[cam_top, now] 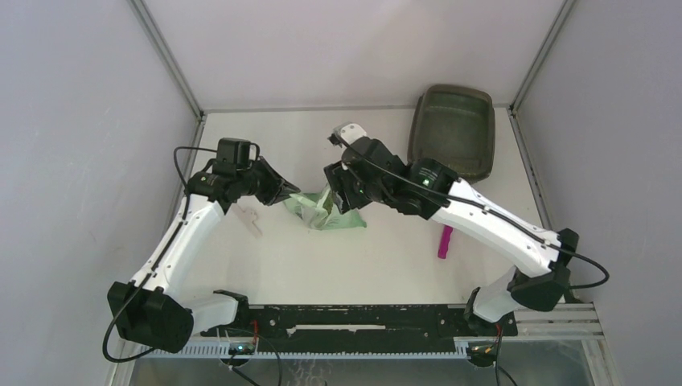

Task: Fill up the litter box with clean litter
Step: Open the cat litter bag at the center of the board.

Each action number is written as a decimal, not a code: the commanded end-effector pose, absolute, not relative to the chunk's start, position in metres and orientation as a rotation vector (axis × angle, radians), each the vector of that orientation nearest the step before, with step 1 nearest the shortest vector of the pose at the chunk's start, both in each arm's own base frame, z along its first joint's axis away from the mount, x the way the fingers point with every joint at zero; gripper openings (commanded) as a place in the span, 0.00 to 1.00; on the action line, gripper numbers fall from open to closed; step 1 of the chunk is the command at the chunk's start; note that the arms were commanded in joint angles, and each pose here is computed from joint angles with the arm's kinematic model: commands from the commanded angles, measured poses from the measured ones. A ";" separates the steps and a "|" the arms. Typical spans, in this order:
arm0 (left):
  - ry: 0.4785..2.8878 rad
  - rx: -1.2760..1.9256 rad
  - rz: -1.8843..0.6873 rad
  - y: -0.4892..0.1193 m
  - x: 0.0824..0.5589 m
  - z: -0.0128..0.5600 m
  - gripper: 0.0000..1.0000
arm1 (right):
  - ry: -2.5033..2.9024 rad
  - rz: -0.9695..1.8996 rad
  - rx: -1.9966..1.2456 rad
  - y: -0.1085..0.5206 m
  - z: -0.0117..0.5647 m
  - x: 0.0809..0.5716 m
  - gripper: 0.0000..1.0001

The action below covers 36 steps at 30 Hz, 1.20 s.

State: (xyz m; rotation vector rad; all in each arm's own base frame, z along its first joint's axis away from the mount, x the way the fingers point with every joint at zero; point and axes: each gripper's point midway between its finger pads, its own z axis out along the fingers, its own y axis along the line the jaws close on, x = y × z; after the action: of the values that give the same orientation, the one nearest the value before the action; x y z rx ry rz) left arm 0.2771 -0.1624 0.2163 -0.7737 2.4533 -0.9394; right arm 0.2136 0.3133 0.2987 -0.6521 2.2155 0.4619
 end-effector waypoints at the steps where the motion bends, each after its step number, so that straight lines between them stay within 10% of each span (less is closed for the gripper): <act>1: 2.319 -0.663 -1.030 -0.167 0.291 0.266 0.00 | 2.236 0.370 -0.598 0.318 0.305 0.224 0.65; 36: 2.374 -0.767 -0.823 -0.145 0.333 0.206 0.00 | 2.479 0.170 -0.415 0.296 0.180 0.283 0.10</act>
State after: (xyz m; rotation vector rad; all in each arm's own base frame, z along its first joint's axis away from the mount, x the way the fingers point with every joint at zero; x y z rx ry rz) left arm 0.3131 -0.1632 0.2091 -0.7961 2.4331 -0.9509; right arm 0.2668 0.2929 0.1791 -0.4449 2.4975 0.1849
